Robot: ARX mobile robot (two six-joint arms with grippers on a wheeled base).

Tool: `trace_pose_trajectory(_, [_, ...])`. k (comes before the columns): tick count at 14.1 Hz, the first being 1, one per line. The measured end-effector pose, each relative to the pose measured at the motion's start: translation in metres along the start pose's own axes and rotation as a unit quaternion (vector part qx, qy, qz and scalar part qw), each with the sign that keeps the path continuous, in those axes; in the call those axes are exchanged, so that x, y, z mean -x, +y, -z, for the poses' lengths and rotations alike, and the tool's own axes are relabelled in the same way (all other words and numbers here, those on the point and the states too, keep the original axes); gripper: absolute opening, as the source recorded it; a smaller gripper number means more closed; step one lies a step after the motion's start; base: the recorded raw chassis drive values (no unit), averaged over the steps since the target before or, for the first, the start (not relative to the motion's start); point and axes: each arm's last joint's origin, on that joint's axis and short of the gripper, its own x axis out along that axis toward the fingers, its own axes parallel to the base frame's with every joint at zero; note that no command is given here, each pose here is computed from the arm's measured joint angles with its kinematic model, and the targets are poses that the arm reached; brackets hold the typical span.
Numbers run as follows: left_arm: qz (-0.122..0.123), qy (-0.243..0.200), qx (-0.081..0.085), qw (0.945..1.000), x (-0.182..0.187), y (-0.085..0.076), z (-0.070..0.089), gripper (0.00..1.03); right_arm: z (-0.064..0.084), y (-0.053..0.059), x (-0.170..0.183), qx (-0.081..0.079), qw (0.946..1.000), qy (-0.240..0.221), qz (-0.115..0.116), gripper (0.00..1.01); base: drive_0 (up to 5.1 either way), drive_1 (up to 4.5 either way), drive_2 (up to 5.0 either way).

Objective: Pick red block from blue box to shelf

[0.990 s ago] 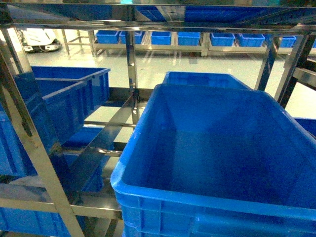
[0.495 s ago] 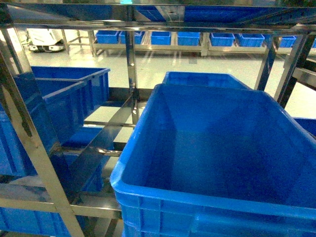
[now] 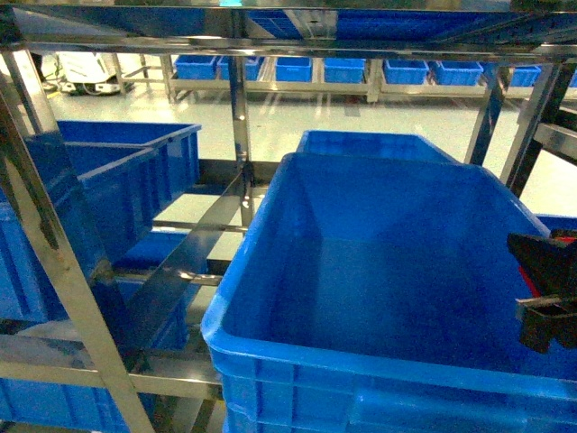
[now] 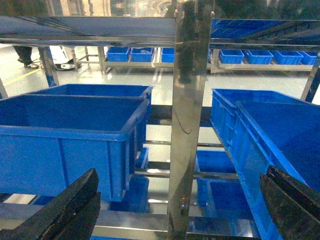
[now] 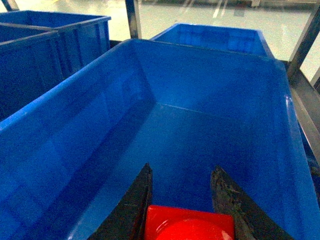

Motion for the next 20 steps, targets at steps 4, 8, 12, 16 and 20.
trace_pose_trajectory(4, [0.000, 0.000, 0.000, 1.0000, 0.000, 0.000, 0.000, 0.98, 0.010, -0.012, -0.035, -0.012, 0.9998, -0.004, 0.013, 0.28, 0.0, 0.00, 0.0])
trace_pose_trajectory(8, [0.000, 0.000, 0.000, 1.0000, 0.000, 0.000, 0.000, 0.98, 0.009, -0.017, -0.045, -0.018, 0.9997, 0.000, 0.016, 0.28, 0.0, 0.00, 0.0])
trace_pose_trajectory(12, [0.000, 0.000, 0.000, 1.0000, 0.000, 0.000, 0.000, 0.98, -0.023, -0.016, -0.060, -0.021, 0.9988, -0.044, -0.008, 0.49, 0.0, 0.00, 0.0])
trace_pose_trajectory(16, [0.000, 0.000, 0.000, 1.0000, 0.000, 0.000, 0.000, 0.98, -0.015, -0.014, -0.039, -0.018, 0.9986, -0.048, -0.012, 0.98, 0.0, 0.00, 0.0])
trace_pose_trajectory(20, [0.000, 0.000, 0.000, 1.0000, 0.000, 0.000, 0.000, 0.98, -0.018, -0.016, 0.014, -0.022, 0.9974, -0.061, -0.031, 0.98, 0.0, 0.00, 0.0])
